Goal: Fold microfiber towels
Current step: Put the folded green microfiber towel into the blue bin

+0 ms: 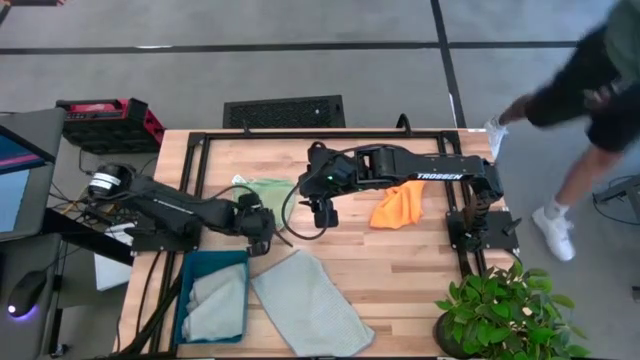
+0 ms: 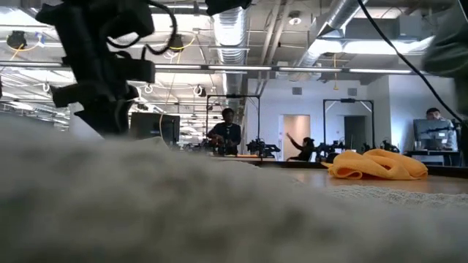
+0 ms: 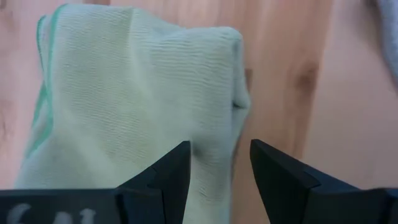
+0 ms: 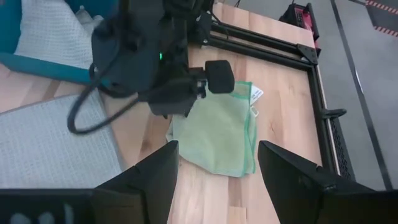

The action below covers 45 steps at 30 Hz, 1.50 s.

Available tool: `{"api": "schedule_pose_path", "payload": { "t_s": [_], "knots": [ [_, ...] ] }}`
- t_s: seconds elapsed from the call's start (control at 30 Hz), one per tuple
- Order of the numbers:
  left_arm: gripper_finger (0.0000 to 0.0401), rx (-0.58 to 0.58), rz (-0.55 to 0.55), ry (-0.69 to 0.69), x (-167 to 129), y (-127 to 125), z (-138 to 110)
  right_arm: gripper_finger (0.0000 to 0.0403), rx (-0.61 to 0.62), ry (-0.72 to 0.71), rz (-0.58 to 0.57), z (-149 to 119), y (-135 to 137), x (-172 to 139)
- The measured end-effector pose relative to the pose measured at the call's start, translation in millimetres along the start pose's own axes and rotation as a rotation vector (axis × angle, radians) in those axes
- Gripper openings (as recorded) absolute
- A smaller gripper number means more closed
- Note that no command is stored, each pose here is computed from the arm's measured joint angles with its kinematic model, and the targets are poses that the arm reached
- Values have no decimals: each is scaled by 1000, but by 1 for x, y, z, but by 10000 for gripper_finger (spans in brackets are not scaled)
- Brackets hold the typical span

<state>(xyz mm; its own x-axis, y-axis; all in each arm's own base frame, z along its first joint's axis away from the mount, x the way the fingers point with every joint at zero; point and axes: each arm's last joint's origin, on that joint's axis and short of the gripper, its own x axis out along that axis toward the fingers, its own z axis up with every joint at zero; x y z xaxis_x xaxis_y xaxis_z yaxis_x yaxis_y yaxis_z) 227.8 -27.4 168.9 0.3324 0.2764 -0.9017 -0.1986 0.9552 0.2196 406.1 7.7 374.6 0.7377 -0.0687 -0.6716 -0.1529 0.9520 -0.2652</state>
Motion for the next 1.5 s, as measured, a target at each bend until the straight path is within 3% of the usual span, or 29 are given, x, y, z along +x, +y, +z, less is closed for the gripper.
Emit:
{"api": "schedule_pose_path", "payload": {
  "t_s": [0.23, 0.43, 0.7, 0.83, 1.03, 1.23, 1.5],
  "knots": [
    [160, 25, 12, 184, 26, -1, 11, 244, 0, 2, -1, 0, 0, 0],
    [160, 95, -36, 238, 40, -9, 24, 244, 0, 7, 1, -1, 0, 0],
    [158, 141, 93, 275, 43, -6, 26, 244, -1, 20, 5, -2, 0, 0],
    [124, 146, 142, 291, 43, -3, 24, 244, -2, 23, 6, -2, 0, 0],
    [16, 124, 132, 303, 45, 3, 25, 244, -2, 24, 6, -2, 0, 0],
    [5, 135, 125, 365, 38, 5, 22, 244, -4, 44, 12, -4, 1, -2],
    [2, 182, 102, 500, 5, 11, 32, 244, -4, 56, 15, -6, 1, -2]
  ]
}}
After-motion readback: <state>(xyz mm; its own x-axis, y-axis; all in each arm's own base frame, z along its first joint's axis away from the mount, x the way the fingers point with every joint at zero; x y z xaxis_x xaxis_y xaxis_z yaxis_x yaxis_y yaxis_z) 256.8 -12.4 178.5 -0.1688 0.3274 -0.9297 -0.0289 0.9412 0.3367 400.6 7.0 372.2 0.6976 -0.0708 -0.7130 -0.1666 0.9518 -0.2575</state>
